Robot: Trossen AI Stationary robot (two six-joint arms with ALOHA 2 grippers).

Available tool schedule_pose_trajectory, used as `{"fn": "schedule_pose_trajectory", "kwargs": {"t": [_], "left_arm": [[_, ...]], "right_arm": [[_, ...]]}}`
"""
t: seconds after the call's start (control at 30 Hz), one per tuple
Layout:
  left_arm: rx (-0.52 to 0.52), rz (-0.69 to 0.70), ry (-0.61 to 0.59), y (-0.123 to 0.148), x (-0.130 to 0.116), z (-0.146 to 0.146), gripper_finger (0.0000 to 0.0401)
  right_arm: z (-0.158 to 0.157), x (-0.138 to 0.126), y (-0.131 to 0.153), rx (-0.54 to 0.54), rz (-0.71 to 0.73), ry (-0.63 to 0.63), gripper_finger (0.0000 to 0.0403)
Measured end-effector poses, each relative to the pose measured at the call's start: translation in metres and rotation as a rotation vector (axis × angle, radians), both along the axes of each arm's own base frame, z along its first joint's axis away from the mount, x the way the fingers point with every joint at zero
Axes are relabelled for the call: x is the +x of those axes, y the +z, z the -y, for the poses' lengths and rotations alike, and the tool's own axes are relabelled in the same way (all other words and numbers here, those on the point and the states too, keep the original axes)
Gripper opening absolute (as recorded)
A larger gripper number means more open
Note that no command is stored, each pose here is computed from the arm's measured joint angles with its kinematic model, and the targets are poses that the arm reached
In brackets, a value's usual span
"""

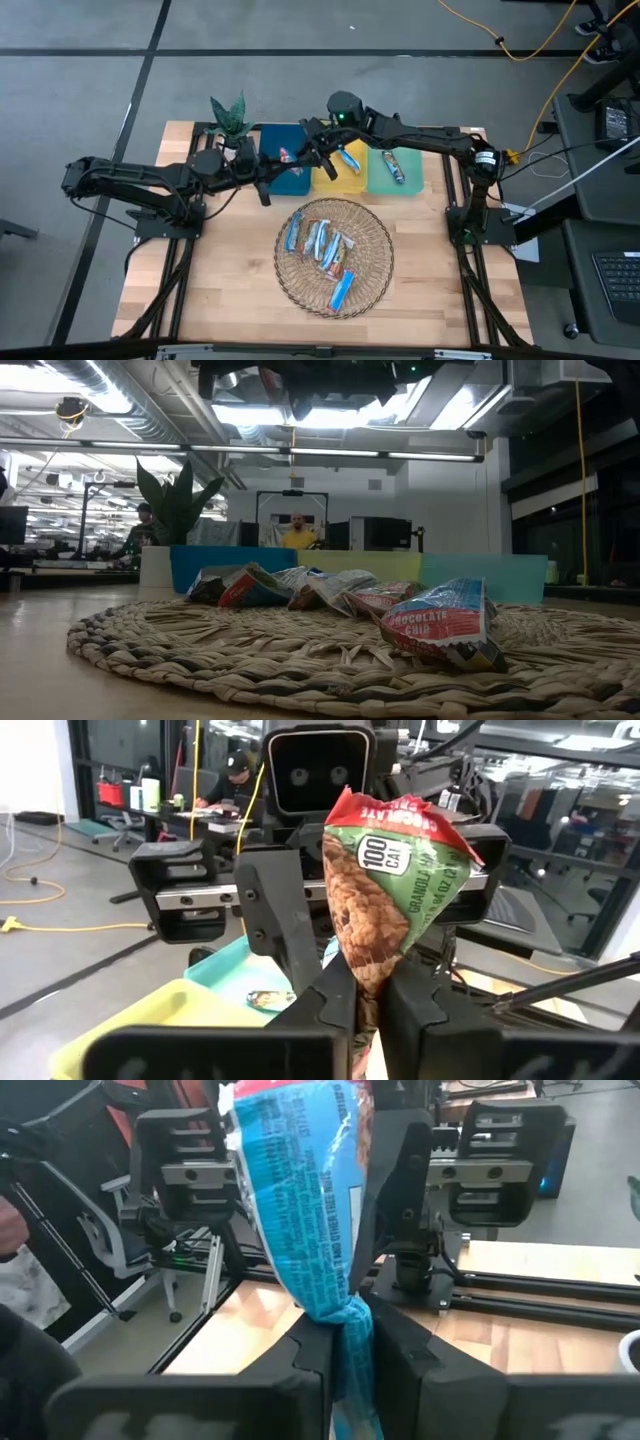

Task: Pick and place Granola Bars by type
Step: Put the red granola bar into the blue bin

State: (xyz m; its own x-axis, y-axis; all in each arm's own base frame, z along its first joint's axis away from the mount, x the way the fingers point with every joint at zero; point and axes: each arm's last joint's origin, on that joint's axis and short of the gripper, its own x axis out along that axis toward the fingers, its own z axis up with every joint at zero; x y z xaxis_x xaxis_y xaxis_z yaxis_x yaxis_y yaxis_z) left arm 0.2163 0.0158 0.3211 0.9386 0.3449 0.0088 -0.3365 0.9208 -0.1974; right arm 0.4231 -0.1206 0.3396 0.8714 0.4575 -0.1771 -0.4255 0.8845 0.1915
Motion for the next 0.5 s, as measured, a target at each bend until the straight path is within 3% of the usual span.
{"fn": "schedule_pose_trajectory", "kwargs": {"t": [0.27, 0.5], "left_arm": [[0.001, 0.007, -0.034, 0.0004, 0.0004, 0.001, 0.0014], [0.033, -0.003, -0.067, 0.0004, 0.0007, 0.002, 0.0013]], "right_arm": [[-0.0005, -0.0008, -0.0007, 0.013, -0.021, 0.001, 0.0068], [-0.0003, -0.0008, -0.0011, 0.01, -0.025, -0.009, 0.0171]]}}
